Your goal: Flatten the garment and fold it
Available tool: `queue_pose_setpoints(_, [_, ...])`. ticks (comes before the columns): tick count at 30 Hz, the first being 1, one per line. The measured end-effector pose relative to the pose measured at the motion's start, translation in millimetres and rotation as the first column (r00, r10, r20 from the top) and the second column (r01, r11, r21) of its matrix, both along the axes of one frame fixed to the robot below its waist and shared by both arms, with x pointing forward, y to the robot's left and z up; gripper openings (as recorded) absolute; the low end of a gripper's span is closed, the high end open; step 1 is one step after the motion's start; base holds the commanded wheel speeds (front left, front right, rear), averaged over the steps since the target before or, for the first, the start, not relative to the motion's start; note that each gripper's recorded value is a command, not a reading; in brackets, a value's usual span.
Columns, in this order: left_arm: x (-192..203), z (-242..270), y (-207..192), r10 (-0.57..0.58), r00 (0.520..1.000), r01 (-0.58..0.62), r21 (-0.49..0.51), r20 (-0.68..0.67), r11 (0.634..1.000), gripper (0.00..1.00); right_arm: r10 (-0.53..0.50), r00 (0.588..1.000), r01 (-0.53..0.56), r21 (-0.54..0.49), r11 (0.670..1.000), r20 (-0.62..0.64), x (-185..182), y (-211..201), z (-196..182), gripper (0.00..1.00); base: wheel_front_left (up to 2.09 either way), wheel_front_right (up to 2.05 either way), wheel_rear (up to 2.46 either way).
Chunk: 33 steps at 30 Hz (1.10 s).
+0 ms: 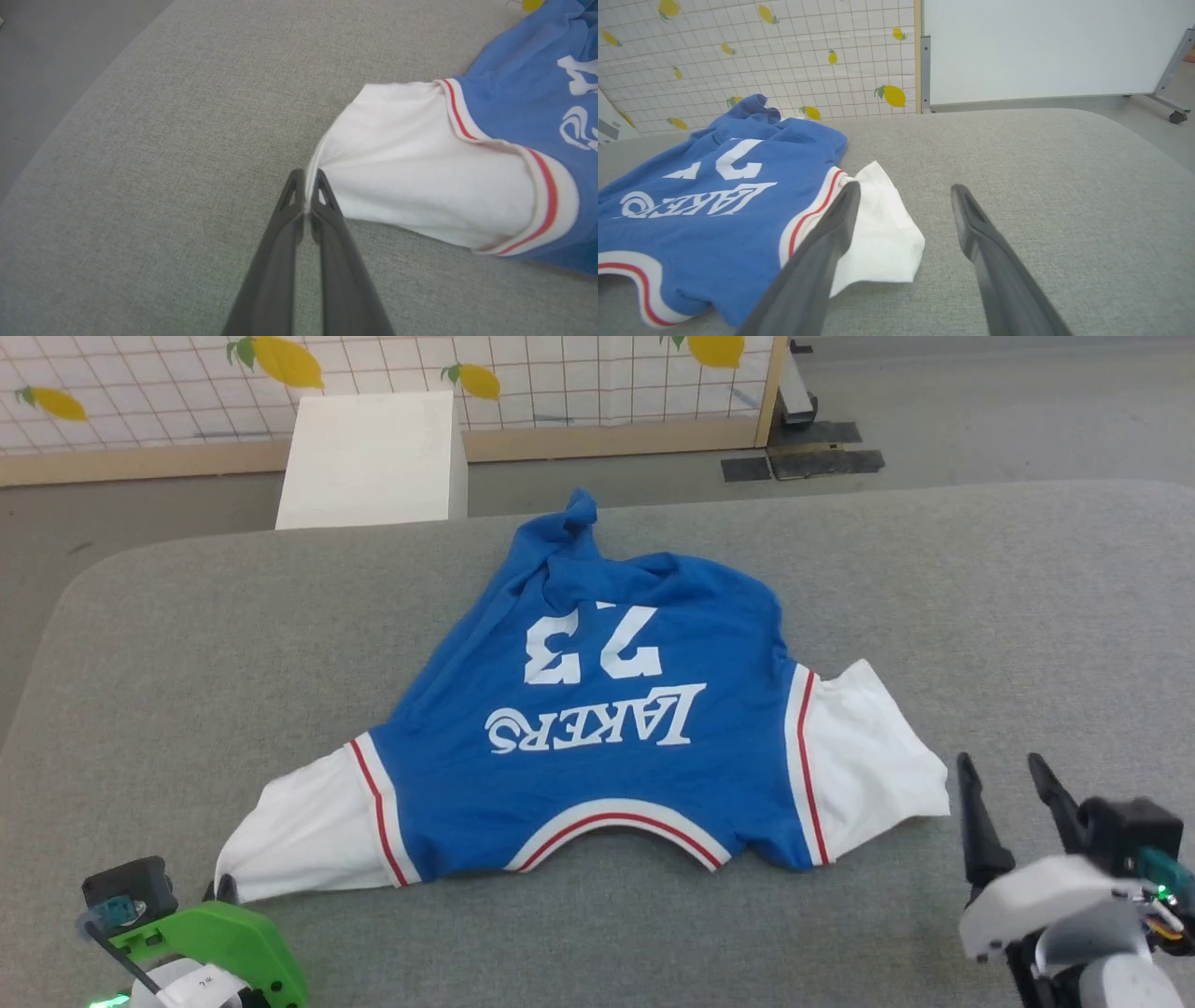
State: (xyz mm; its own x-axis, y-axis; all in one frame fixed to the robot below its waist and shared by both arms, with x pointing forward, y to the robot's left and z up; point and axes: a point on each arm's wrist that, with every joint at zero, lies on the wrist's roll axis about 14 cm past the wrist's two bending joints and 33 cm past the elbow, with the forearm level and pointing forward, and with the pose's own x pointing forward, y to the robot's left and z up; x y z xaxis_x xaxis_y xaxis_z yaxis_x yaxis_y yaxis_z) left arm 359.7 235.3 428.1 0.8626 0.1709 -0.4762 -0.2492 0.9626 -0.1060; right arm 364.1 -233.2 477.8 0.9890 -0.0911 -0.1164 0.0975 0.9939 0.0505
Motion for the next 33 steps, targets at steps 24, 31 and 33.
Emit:
queue_pose_setpoints(24, [3.8, -27.9, -7.6, -0.018, 0.996, 0.015, -0.035, -0.085, 0.999, 0.00, 0.093, 0.619, -0.125, 0.019, 0.992, -0.780, 27.2, 29.9, -105.8, 0.00, 0.00, 0.00, 0.00])
queue_pose_setpoints(31, [7.6, -17.8, -12.2, -0.030, 0.999, 0.028, -0.044, -0.029, 0.999, 0.00, 0.079, 0.748, -0.078, 0.032, 0.996, -0.659, 17.0, 21.2, -80.6, 0.00, 0.00, 0.00, 0.00])
queue_pose_setpoints(33, [11.3, -8.1, -13.8, -0.028, 0.999, 0.029, -0.052, 0.019, 0.998, 0.00, 0.064, 0.810, -0.052, 0.038, 0.998, -0.583, 19.0, 14.1, -64.7, 0.00, 0.00, 0.00, 0.00])
